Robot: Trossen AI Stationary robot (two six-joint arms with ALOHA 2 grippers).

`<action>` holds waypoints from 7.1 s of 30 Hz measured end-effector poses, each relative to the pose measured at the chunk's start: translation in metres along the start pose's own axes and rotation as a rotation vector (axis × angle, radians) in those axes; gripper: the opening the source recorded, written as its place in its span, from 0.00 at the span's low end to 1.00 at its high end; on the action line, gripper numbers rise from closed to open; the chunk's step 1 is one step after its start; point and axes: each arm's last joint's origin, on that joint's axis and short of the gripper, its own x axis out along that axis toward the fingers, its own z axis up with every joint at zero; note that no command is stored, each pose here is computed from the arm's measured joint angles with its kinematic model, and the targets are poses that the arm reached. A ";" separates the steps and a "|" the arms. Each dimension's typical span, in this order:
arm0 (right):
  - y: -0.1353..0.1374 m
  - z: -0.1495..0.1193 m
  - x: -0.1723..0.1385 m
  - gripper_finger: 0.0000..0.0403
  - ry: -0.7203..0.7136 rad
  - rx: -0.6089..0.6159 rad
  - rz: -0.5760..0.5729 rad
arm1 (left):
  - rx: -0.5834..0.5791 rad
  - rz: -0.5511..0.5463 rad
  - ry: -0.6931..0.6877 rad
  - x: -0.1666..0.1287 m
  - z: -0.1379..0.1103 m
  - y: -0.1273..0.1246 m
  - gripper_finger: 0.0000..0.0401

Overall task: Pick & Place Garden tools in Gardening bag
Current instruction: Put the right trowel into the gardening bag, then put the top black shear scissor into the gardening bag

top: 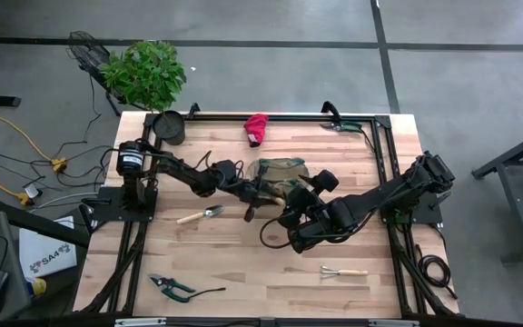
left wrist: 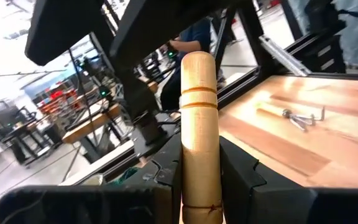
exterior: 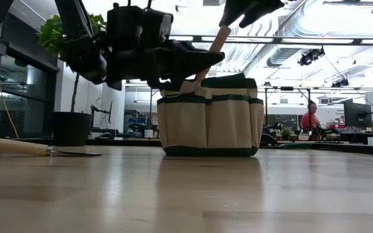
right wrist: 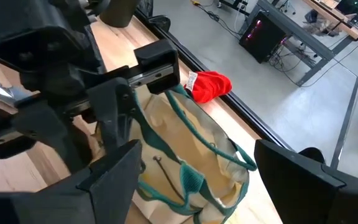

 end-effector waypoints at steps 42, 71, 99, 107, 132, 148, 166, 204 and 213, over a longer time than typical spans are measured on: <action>0.000 0.000 0.000 0.76 -0.005 0.056 -0.001 | -0.020 0.382 0.146 -0.003 -0.001 0.012 0.40; 0.000 0.000 0.000 0.76 -0.004 0.073 -0.002 | -0.021 0.571 0.151 -0.008 0.015 0.024 0.69; -0.006 -0.003 0.000 0.76 -0.022 0.169 -0.055 | -0.043 0.601 0.180 -0.016 0.042 0.036 0.70; -0.005 -0.003 0.000 0.76 -0.017 0.172 -0.051 | -0.036 0.639 0.103 -0.018 0.052 0.041 0.70; -0.006 -0.003 0.000 0.76 -0.018 0.242 -0.052 | -0.138 0.550 0.515 -0.051 0.077 0.042 0.70; -0.006 -0.005 0.000 0.76 0.025 0.228 -0.038 | -0.351 0.273 0.754 -0.120 0.118 0.026 0.70; -0.056 -0.010 0.033 0.76 0.311 0.341 -0.321 | -0.536 0.142 0.858 -0.140 0.119 0.013 0.70; -0.289 -0.013 0.195 0.76 1.069 -0.142 -0.238 | -0.567 0.144 0.897 -0.146 0.099 -0.001 0.70; -0.309 -0.023 0.228 0.76 0.979 -0.228 -0.038 | -0.557 0.156 0.877 -0.144 0.100 0.001 0.70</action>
